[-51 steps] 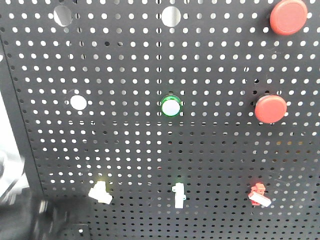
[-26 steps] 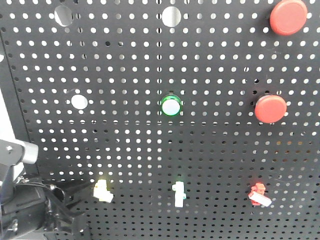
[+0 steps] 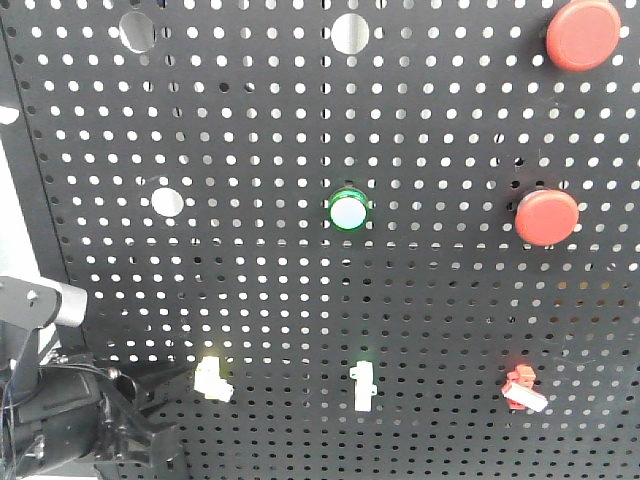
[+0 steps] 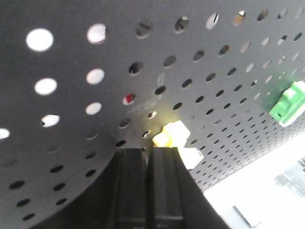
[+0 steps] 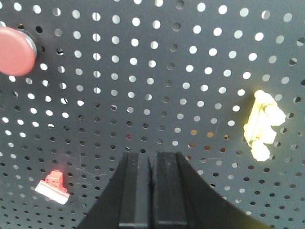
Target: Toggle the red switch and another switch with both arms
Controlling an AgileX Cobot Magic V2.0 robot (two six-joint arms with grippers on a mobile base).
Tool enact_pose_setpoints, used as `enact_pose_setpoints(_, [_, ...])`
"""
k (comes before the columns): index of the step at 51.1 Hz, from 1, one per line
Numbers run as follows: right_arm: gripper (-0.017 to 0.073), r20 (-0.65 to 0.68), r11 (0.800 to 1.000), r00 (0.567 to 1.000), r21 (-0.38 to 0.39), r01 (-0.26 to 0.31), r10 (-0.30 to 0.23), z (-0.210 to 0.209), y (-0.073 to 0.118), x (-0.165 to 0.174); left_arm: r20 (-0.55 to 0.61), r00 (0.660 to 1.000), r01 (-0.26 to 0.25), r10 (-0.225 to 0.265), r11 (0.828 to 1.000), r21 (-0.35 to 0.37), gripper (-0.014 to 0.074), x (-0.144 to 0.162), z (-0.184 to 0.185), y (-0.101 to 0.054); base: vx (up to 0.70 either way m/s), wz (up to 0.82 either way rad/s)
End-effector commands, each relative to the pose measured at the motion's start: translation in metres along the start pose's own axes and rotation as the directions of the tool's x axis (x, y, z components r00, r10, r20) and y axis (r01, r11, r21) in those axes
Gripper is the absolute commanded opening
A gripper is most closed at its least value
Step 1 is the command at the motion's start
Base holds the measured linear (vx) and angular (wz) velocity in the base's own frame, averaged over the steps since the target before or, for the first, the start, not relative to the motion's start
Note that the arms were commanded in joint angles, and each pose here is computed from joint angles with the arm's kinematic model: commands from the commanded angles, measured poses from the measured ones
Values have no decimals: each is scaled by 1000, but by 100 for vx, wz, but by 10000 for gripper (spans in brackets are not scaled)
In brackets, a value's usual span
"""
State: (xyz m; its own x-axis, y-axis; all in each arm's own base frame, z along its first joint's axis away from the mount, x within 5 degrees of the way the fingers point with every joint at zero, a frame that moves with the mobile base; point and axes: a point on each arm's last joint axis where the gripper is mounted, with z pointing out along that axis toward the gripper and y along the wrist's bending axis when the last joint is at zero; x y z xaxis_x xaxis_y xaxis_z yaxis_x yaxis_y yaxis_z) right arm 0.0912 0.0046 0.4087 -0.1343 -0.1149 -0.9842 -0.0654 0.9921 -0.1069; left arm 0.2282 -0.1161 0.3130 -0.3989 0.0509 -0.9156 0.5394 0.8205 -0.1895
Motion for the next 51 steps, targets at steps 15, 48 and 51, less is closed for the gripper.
enact_pose_setpoints(15, [-6, 98, 1000, 995, 20, 9, -11, -3, -2, -16, 89, 996, -17, 21, 999, -49, 3, -20, -11, 0, 0, 0])
enact_pose_setpoints(48, [-6, 45, 1000, 999, 11, 10, -10, -2, -2, -11, 140, 989, -44, 41, 999, 19, 3, -43, -17, -10, 0, 0])
enact_pose_setpoints(51, [-6, 44, 1000, 999, 11, 10, -10, -2, -2, -11, 148, 988, -48, 44, 999, 23, 3, -46, -18, -11, 0, 0])
